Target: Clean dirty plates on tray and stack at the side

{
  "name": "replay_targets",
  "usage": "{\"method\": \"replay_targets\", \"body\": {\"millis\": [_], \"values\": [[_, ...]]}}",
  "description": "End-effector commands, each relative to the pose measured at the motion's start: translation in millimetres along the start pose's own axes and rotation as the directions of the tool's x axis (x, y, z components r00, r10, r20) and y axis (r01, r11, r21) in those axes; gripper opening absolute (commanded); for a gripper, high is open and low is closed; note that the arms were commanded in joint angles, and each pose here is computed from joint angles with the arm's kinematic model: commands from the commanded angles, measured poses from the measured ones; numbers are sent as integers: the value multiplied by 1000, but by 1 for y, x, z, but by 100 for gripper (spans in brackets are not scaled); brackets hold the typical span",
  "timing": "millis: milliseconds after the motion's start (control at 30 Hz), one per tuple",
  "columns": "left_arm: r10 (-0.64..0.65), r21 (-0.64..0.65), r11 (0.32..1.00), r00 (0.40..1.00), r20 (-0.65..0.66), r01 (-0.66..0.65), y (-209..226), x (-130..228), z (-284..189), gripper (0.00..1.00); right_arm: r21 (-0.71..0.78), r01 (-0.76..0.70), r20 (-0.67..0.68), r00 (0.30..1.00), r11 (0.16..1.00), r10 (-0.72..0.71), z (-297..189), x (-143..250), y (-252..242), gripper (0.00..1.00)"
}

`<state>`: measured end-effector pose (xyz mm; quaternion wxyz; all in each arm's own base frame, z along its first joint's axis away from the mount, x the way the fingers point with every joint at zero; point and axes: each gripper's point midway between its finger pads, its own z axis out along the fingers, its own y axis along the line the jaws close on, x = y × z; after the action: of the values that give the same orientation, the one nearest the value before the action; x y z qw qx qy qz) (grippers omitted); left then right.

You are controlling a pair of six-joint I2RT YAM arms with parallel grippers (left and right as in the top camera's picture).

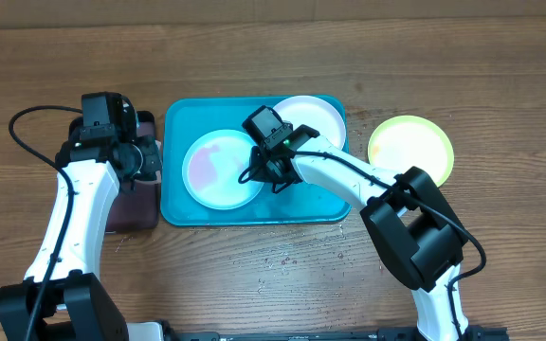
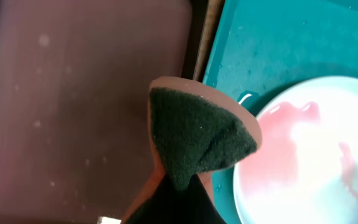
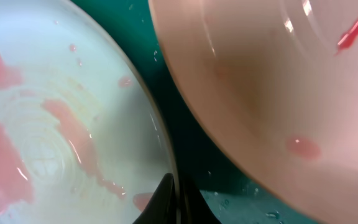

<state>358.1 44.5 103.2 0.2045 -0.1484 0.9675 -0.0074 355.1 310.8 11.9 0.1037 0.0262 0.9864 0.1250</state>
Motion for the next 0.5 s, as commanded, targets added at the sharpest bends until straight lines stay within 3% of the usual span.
{"method": "replay_targets", "body": {"millis": [0, 367, 467], "values": [[54, -11, 998, 998, -32, -55, 2, 7, 15, 4, -3, 113, 115, 987, 994, -112, -39, -24, 13, 4], [70, -33, 997, 988, -136, -75, 7, 23, 60, 4, 241, 234, 373, 873, 942, -313, -121, -69, -6, 4], [70, -35, 997, 985, -158, -76, 8, 27, 70, 4, 398, 242, 420, 810, 885, -410, -136, -75, -11, 4]]}}
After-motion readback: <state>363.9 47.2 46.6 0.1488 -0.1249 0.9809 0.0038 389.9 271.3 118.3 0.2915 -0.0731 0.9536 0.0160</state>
